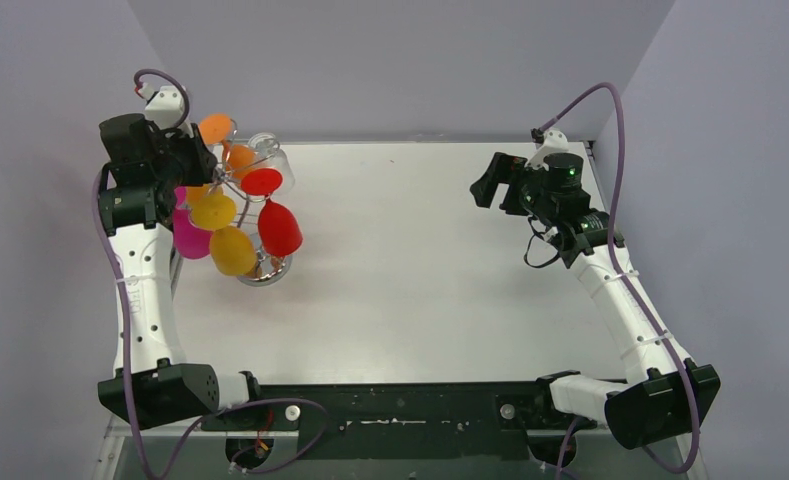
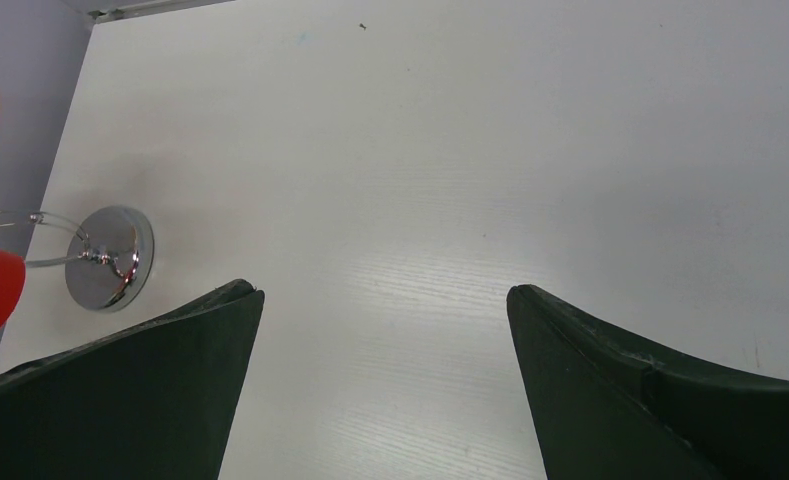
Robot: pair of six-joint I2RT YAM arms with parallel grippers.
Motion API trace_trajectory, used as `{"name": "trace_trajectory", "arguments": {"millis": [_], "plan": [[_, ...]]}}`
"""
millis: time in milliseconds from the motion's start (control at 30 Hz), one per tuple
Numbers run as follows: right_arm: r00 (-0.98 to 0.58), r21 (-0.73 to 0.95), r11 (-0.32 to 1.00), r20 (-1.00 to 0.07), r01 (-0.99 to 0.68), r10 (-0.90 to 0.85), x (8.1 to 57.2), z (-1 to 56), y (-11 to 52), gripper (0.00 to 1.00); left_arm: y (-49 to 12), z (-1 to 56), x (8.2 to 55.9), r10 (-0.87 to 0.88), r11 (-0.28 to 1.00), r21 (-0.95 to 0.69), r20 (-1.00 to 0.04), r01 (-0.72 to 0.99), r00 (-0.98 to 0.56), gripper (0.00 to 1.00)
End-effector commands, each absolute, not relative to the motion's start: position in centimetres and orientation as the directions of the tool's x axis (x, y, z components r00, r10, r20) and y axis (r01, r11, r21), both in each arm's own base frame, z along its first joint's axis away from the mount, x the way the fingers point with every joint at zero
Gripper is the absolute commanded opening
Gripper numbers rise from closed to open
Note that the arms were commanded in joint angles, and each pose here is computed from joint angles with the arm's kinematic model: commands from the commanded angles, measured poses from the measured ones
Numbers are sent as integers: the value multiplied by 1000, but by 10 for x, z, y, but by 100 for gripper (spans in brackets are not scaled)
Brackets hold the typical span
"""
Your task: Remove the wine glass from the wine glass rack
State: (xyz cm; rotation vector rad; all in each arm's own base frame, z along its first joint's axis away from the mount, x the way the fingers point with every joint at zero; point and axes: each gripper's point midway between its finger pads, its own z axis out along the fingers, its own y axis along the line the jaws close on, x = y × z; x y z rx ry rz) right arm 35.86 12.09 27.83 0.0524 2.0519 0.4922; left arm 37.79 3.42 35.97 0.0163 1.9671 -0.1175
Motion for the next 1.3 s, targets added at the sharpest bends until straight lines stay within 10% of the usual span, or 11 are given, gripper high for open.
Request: {"name": "trace_trajectory", "arguments": {"millis": [0,1267], "plan": [[-499,379,909,-829,-172,251,365,282,125,100,33,369,380,-30,993,-67,-937,95,-349,0],[-498,391,907,-825,-160,267,368,291,126,100,-9,447,377,-172,937,-214,-971,275,-167,0]]}}
